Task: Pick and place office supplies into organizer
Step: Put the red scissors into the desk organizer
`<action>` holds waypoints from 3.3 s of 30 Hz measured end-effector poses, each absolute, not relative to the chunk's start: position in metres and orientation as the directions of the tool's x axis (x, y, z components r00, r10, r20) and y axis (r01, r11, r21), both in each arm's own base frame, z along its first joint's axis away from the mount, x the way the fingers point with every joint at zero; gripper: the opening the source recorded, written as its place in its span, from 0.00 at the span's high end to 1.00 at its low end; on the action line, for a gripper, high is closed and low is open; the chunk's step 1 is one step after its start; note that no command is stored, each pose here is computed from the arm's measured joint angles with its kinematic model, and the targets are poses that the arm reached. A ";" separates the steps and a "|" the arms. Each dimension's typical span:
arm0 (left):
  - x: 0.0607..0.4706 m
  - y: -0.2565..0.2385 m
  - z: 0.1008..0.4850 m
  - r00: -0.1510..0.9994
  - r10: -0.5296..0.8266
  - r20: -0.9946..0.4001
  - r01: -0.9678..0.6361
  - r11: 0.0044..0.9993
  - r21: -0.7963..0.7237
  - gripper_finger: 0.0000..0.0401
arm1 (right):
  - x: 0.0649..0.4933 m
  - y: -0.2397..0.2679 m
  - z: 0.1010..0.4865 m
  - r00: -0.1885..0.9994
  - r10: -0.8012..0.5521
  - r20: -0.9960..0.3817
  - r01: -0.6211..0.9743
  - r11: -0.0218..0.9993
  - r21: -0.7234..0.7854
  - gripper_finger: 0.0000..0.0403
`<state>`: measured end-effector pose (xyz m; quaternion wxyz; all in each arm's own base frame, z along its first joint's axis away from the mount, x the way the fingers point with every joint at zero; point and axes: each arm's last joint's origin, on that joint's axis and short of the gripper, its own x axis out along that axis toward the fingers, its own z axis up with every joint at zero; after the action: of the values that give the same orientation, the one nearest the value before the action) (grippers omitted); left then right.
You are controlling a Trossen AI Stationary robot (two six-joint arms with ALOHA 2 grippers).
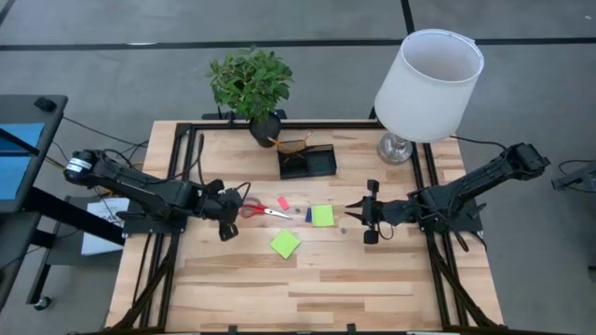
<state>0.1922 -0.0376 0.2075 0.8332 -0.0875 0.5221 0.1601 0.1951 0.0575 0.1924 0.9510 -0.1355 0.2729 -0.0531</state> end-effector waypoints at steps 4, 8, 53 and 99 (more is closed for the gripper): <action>0.199 -0.038 0.191 0.383 0.181 -0.906 -0.314 0.948 0.056 0.87 | 0.194 0.057 0.191 0.836 -0.178 -0.518 0.022 0.956 -0.293 0.83; 0.211 -0.036 0.174 0.321 0.206 -0.925 -0.296 0.949 0.109 0.83 | 0.194 0.057 0.191 0.835 -0.179 -0.520 0.021 0.955 -0.295 0.83; 0.251 -0.003 0.149 0.122 0.283 -0.951 -0.123 0.955 0.269 0.70 | 0.192 0.056 0.188 0.816 -0.185 -0.548 0.015 0.954 -0.299 0.83; 0.256 0.029 0.149 0.153 0.294 -0.943 -0.173 0.948 0.268 0.70 | 0.192 0.056 0.188 0.815 -0.185 -0.550 0.014 0.954 -0.300 0.83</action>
<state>0.2558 0.0288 0.1490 0.7577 0.0479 0.6322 0.1543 0.1919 0.0565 0.1879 0.9418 -0.1425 0.2998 -0.0528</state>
